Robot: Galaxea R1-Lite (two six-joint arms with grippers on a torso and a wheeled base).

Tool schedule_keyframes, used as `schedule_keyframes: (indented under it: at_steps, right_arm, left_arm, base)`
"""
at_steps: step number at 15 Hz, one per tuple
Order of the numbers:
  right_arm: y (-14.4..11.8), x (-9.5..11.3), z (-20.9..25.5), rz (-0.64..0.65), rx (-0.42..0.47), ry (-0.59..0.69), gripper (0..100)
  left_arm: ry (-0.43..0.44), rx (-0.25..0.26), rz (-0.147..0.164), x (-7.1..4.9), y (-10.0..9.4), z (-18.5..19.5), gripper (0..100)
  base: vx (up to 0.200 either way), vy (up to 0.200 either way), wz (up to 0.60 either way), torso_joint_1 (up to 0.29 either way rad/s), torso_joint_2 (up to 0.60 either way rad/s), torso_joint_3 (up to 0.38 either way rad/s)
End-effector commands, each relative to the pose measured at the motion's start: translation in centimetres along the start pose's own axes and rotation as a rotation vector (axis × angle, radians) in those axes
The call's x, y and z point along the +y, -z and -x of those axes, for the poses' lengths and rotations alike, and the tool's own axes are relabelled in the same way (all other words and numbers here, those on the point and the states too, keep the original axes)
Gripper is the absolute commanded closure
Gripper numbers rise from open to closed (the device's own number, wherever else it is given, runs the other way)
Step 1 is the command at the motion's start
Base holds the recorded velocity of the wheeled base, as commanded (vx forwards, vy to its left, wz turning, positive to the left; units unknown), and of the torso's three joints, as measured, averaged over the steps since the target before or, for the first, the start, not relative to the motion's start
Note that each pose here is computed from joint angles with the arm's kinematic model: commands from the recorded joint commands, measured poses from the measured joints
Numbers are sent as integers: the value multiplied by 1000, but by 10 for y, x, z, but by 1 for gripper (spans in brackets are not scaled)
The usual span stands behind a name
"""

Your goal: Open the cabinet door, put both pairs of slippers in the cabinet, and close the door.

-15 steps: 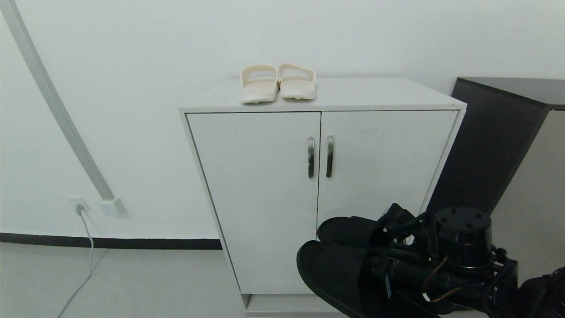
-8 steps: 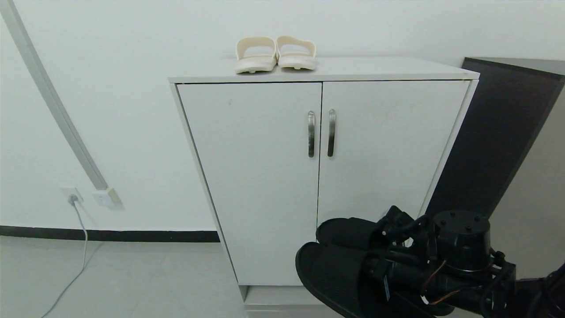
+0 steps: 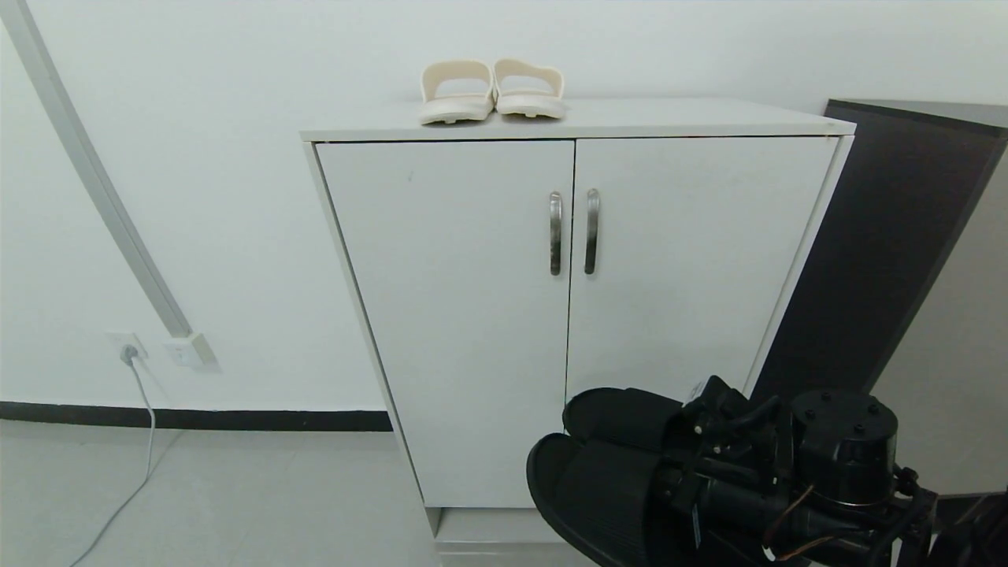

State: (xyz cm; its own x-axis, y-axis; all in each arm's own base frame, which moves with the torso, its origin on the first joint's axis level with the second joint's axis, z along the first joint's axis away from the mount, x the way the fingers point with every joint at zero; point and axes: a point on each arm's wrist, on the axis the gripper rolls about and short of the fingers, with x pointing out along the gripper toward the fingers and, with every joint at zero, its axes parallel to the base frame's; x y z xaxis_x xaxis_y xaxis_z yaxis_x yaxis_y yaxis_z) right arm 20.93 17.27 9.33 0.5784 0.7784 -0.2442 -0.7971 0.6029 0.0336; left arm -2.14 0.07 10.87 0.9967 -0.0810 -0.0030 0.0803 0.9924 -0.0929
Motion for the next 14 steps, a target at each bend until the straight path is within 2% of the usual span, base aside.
schedule_keyframes:
  at_steps: [1, 2, 4, 11, 13, 14]
  right_arm:
    - [1, 0, -1, -1, 3, -1, 100]
    - [1, 0, 0, -1, 3, -1, 100]
    - [1, 0, 0, -1, 3, -1, 100]
    - [0, 1, 1, 0, 0, -1, 100]
    - [0, 1, 1, 0, 0, -1, 100]
    - [0, 1, 1, 1, -2, -1, 100]
  left_arm:
    - [118, 65, 29, -5, -43, -14, 0]
    - [203, 151, 57, -8, -54, -31, 0]
    - [246, 214, 66, -12, -64, -56, 0]
    - [457, 269, 90, -25, -82, -136, 0]
    - [556, 286, 107, -38, -87, -151, 0]
    - [609, 273, 130, -48, -94, -160, 0]
  base:
    - [0, 0, 0, 0, 0, 0]
    - [0, 0, 0, 0, 0, 0]
    - [0, 0, 0, 0, 0, 0]
    - [0, 0, 0, 0, 0, 0]
    - [0, 0, 0, 0, 0, 0]
    - [0, 0, 0, 0, 0, 0]
